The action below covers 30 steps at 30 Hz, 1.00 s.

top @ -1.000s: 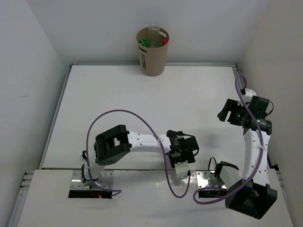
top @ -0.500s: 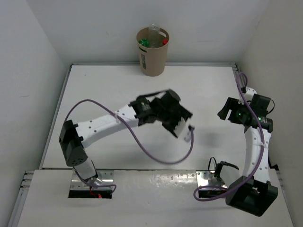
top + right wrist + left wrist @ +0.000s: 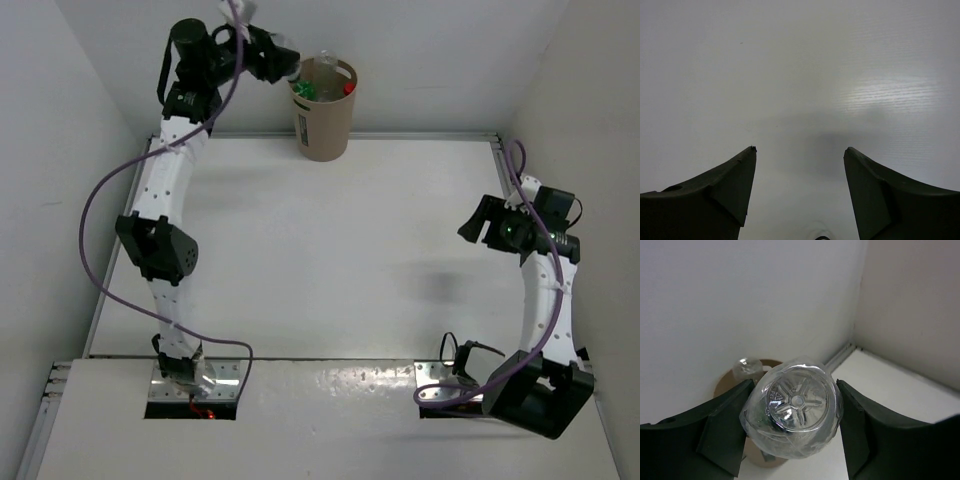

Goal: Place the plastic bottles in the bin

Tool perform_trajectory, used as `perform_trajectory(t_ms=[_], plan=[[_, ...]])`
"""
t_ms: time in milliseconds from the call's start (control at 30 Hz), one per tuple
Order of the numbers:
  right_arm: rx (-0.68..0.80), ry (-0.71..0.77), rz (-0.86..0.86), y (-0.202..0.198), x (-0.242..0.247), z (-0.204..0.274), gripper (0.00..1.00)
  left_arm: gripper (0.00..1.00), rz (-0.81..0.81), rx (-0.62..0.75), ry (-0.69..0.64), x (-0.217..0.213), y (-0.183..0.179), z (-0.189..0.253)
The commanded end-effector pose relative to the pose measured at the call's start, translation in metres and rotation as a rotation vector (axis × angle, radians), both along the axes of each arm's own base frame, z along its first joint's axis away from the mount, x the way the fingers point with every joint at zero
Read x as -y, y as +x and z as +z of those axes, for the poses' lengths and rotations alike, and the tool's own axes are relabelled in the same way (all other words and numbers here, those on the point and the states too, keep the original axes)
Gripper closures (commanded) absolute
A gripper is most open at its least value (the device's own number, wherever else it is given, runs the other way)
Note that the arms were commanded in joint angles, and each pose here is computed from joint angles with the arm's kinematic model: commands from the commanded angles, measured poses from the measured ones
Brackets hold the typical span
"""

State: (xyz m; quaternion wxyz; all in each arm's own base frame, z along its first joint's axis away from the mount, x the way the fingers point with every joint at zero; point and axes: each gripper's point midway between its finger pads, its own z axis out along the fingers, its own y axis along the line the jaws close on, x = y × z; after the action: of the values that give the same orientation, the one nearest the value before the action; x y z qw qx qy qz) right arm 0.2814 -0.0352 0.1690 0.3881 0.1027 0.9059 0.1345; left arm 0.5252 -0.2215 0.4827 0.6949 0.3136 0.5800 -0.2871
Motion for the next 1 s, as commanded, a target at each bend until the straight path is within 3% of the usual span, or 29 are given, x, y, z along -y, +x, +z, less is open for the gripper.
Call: perform_trajectory(t_ms=[0,33,200,467,967], plan=[[0.059,-0.010,0.017,0.011,0.002,0.020,0.30,0.78,-0.130,0.062,-0.324,-0.013,-0.009,0.073],[0.051,-0.007,0.018,0.011,0.002,0.019,0.30,0.78,-0.129,0.033,-0.348,-0.017,0.011,0.056],[0.031,0.000,0.021,0.012,0.002,0.013,0.31,0.78,-0.133,0.060,-0.522,-0.037,0.034,0.060],[-0.007,0.028,0.016,0.014,0.001,0.005,0.32,0.78,-0.154,0.086,-0.509,-0.004,0.041,0.040],[-0.020,0.040,0.015,0.012,-0.001,-0.001,0.33,0.76,0.087,0.179,-0.378,0.039,0.095,-0.022]])
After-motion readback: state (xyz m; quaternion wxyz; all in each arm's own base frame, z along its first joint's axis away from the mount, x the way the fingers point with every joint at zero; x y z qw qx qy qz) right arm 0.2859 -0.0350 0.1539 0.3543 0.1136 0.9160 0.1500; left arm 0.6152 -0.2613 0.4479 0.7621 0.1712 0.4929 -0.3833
